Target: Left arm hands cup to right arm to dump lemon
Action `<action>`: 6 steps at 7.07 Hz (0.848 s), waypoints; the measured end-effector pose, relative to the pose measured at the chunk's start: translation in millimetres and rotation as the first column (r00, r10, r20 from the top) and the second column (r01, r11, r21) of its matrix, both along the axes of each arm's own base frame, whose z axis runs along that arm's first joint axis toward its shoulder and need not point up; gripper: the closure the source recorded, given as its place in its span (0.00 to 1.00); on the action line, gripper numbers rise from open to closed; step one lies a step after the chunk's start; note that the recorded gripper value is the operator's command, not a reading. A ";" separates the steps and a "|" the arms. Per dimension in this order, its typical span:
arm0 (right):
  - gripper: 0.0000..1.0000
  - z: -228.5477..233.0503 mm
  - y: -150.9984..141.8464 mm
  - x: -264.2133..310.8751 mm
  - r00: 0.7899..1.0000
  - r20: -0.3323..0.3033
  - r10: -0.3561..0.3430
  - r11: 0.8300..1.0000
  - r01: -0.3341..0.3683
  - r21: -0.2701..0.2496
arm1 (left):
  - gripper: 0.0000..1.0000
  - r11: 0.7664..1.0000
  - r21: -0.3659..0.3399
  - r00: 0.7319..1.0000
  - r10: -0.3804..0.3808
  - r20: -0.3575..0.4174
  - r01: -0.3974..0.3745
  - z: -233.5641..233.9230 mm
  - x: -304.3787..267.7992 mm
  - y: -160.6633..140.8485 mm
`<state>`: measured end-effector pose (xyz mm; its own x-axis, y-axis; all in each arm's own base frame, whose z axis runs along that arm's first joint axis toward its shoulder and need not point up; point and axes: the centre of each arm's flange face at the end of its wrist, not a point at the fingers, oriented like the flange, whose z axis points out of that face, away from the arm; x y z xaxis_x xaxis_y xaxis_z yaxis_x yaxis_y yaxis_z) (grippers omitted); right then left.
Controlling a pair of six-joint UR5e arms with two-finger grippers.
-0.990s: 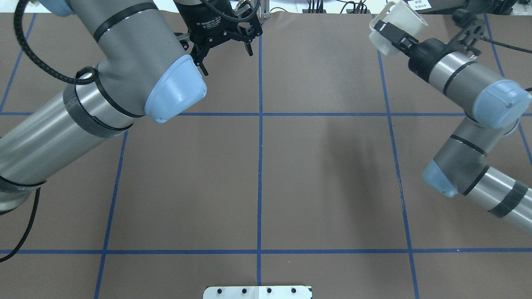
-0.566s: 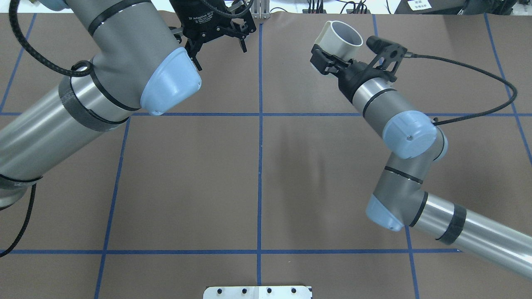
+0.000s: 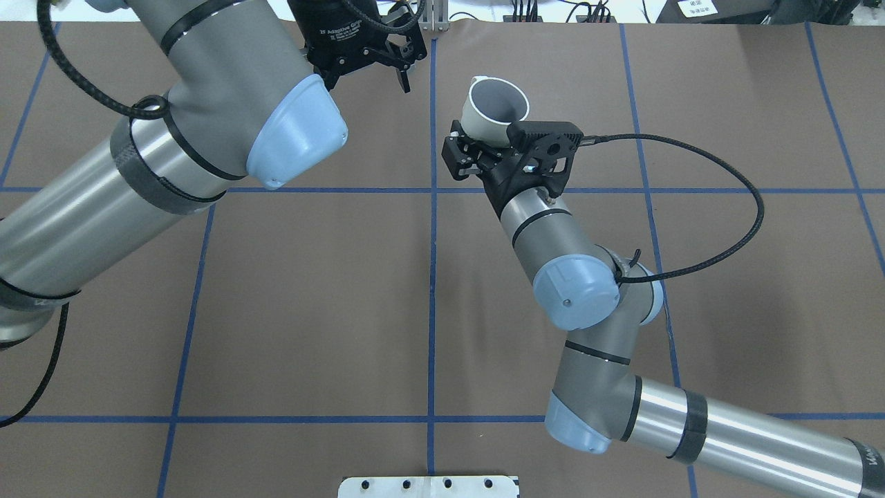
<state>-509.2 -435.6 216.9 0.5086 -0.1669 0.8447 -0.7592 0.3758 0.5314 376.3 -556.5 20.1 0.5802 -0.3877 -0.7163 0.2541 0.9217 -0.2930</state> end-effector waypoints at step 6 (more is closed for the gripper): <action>0.47 -34.1 35.6 -44.1 0.971 -0.238 0.017 0.995 0.006 0.095 | 0.15 0.998 -0.052 0.999 0.021 0.039 -0.019 -17.1 31.3 -17.5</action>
<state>-553.4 -400.0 182.8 0.6943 -0.2371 0.6795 -0.6082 0.3114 0.7302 407.6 -573.9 3.0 0.6155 -0.4118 -0.6720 0.2482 0.9105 -0.3306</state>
